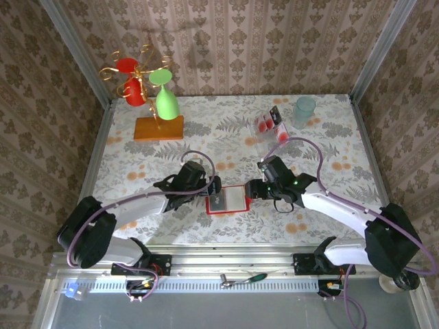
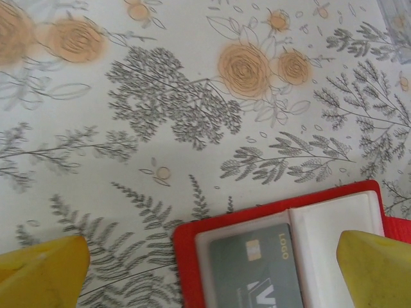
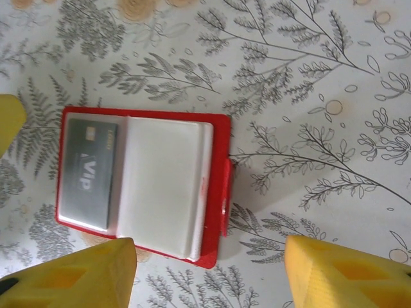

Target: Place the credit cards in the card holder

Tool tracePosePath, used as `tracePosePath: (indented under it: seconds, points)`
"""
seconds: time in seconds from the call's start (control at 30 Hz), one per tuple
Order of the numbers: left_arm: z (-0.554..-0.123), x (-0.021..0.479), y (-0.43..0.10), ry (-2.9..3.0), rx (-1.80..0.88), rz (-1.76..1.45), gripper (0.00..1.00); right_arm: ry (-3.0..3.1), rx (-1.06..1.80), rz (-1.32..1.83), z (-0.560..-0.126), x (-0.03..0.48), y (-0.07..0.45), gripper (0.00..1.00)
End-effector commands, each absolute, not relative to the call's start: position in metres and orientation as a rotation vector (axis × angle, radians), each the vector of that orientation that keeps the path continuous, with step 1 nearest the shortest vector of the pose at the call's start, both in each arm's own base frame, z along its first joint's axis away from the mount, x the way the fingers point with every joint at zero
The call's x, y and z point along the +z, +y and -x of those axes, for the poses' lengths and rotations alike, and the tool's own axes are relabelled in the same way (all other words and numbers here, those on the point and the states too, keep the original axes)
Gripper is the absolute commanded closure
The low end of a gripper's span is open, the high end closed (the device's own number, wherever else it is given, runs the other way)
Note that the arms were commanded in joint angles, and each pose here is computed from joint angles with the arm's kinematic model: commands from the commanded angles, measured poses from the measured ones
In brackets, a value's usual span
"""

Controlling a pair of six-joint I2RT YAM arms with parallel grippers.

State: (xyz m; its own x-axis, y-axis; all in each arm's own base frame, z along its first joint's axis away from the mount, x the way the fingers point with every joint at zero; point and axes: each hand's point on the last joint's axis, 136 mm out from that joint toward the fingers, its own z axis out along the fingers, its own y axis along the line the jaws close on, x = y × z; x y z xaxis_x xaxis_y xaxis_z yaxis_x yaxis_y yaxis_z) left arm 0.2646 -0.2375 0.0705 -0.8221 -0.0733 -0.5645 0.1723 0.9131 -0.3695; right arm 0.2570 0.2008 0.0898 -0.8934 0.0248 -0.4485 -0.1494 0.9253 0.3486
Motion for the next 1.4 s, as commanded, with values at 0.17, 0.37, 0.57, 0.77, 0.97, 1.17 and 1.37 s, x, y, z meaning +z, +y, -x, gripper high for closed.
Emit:
tracePosePath:
  seconds: [0.17,0.37,0.57,0.77,0.97,1.17,1.37]
  points:
    - [-0.263,0.069,-0.257,2.458,-0.726,-0.044,0.00,2.693,0.505,0.017,-0.266,0.058,0.199,0.43]
    - [-0.261,0.064,-0.259,2.475,-0.734,-0.045,0.00,2.703,0.544,-0.006,-0.270,0.047,0.203,0.62]
    - [-0.259,0.052,-0.258,2.506,-0.705,-0.051,0.00,2.708,0.577,-0.019,-0.269,0.041,0.204,0.87]
    - [-0.260,0.036,-0.262,2.547,-0.686,-0.072,0.00,2.711,0.612,-0.019,-0.265,0.035,0.206,1.00]
    - [-0.260,0.034,-0.270,2.559,-0.708,-0.096,0.00,2.711,0.685,-0.043,-0.261,0.030,0.213,1.00]
    - [-0.257,0.043,-0.282,2.547,-0.736,-0.118,0.00,2.713,0.729,-0.054,-0.260,0.025,0.217,1.00]
    - [-0.255,0.053,-0.288,2.526,-0.743,-0.121,0.00,2.706,0.738,-0.054,-0.261,0.028,0.218,1.00]
